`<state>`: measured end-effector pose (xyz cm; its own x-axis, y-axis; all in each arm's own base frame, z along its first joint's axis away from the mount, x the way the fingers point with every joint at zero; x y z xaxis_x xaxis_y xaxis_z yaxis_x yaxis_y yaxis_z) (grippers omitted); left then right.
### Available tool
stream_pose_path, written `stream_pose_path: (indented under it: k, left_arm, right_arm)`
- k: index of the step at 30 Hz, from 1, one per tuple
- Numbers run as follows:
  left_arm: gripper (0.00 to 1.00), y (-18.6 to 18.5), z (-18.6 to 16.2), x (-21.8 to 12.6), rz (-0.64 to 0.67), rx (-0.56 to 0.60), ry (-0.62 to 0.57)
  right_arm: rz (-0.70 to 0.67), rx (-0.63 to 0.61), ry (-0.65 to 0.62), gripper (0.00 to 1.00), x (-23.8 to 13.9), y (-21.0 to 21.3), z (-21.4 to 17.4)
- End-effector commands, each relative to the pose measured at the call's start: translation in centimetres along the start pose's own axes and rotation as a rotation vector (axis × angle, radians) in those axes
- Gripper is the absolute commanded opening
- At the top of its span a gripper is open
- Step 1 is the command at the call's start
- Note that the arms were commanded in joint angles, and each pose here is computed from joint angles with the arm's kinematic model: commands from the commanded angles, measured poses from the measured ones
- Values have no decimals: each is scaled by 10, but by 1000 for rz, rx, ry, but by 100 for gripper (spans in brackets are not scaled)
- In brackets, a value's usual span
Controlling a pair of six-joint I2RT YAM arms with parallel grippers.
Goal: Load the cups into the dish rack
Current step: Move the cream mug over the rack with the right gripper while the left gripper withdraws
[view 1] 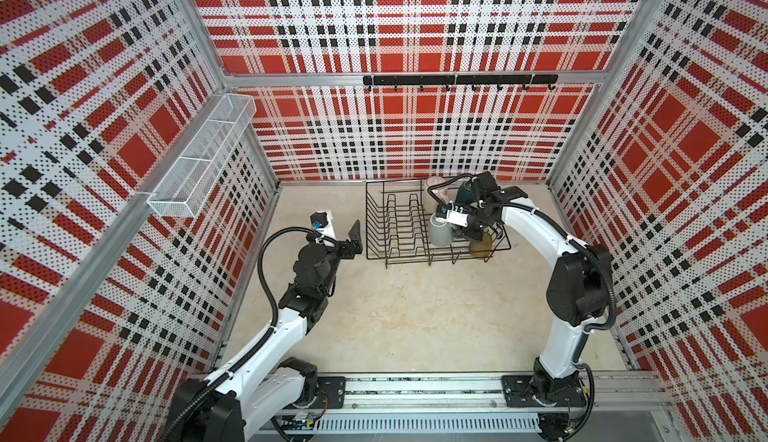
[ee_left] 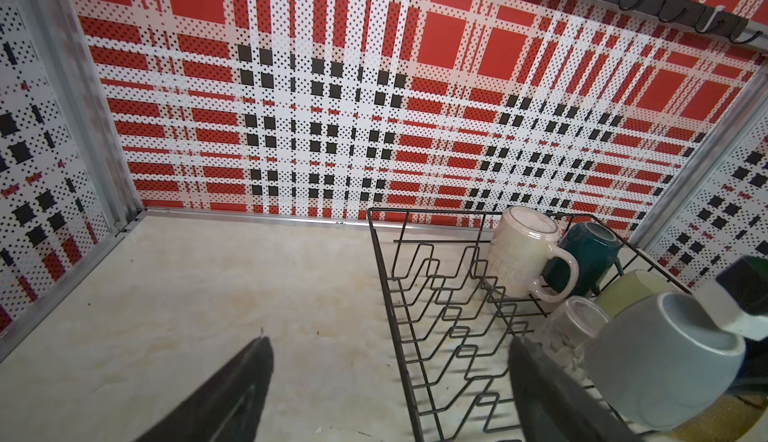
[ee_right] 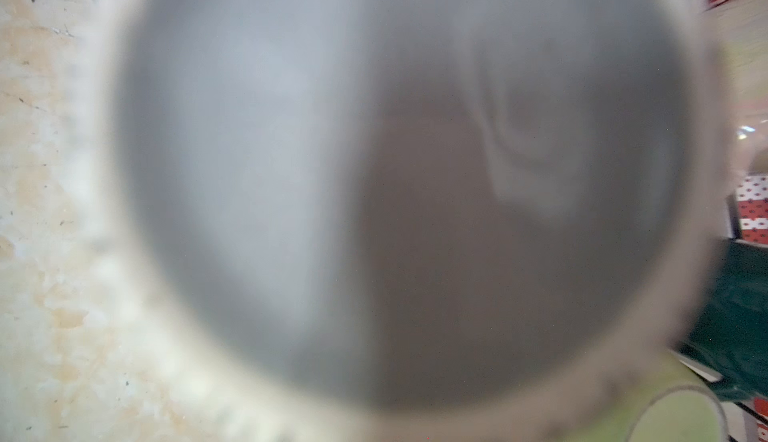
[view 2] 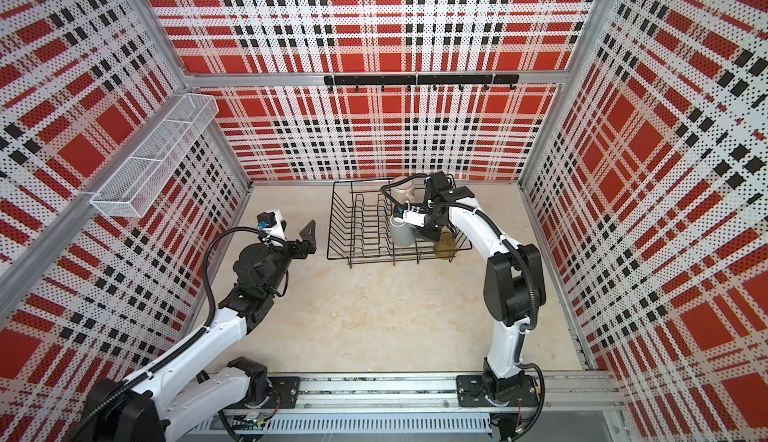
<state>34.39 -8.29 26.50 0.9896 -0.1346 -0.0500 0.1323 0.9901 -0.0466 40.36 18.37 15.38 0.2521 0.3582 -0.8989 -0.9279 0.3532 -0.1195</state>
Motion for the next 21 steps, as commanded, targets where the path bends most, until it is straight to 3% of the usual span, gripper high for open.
stream_pose_path:
  k: [1, 11, 21]
  left_arm:
    - [91, 7, 16, -3, 21, -14, -31]
    - [91, 13, 11, -2, 29, -29, -14]
    - [91, 19, 4, -2, 62, -41, 5]
  right_arm:
    - [20, -56, 40, 0, 1, 2, -3]
    - [-59, -18, 72, 0, 26, -18, -6]
    - [-32, 17, 12, 0, 49, -14, 1]
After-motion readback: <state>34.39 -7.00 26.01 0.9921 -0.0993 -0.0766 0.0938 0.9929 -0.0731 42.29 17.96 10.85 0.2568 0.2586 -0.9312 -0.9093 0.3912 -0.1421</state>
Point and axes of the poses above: each gripper's point midway between its finger pads, its own x axis out along the fingers, its own y axis along the line the jaws close on, z = x × y, the point moved 1 cm from there along -x, back along the fingers, and after that the axes turned 8 degrees about x, right-handed, at the moved point
